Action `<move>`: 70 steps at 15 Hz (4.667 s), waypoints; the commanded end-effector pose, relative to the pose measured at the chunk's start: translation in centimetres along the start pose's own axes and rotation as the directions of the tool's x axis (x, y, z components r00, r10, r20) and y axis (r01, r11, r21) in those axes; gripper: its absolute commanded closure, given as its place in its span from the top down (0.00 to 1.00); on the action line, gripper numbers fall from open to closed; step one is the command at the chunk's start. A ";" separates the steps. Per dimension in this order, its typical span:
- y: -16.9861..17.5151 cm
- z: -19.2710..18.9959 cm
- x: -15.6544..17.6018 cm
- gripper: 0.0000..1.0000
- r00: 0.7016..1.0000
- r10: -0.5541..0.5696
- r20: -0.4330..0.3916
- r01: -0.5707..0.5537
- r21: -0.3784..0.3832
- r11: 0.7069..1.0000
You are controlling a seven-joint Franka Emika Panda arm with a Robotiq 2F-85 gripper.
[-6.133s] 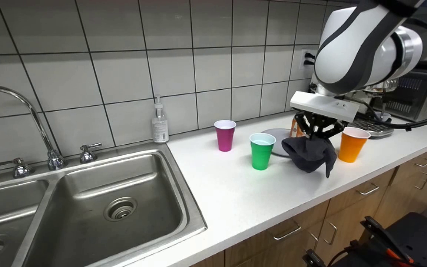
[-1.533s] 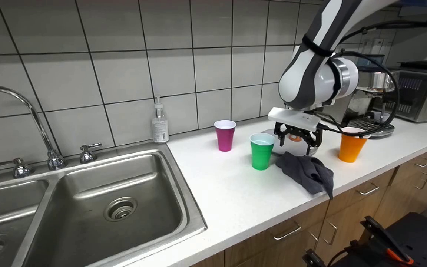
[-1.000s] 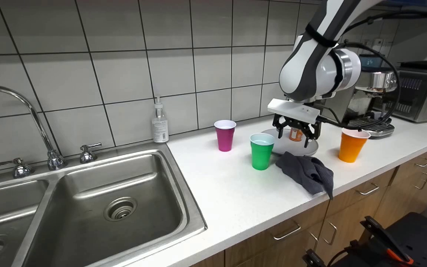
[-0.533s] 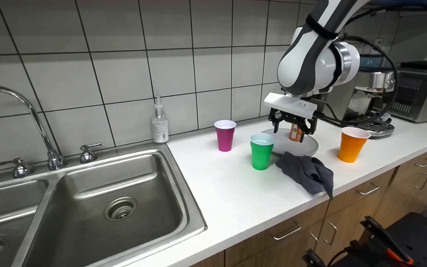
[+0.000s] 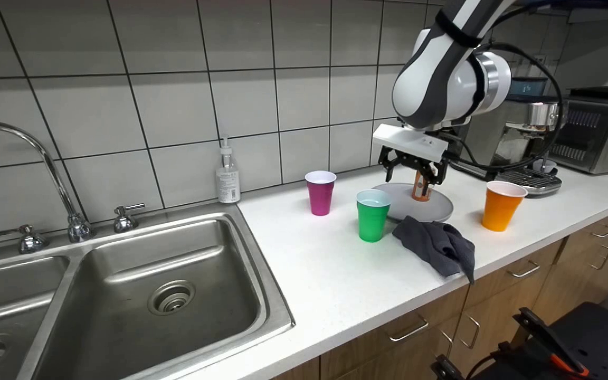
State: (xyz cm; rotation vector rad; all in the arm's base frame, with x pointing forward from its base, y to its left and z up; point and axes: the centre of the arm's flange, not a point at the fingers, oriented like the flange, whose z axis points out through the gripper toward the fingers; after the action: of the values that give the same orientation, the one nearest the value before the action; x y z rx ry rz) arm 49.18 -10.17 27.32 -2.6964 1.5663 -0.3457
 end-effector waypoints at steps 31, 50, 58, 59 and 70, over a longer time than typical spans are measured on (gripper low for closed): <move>-2.3 4.9 18.8 1.00 0.998 0.066 -0.001 -0.066 0.012 0.998; -0.9 9.2 23.2 1.00 0.986 0.169 0.004 -0.169 -0.026 0.985; -0.5 9.7 24.2 1.00 0.981 0.193 0.002 -0.193 -0.036 0.981; -0.4 9.7 24.2 1.00 0.981 0.194 0.003 -0.194 -0.036 0.980; -0.7 9.8 24.5 0.39 0.982 0.187 0.001 -0.187 -0.031 0.982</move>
State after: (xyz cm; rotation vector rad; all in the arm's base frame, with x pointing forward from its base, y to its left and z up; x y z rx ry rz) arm 62.62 -31.17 21.94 -2.5652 1.8111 -0.3326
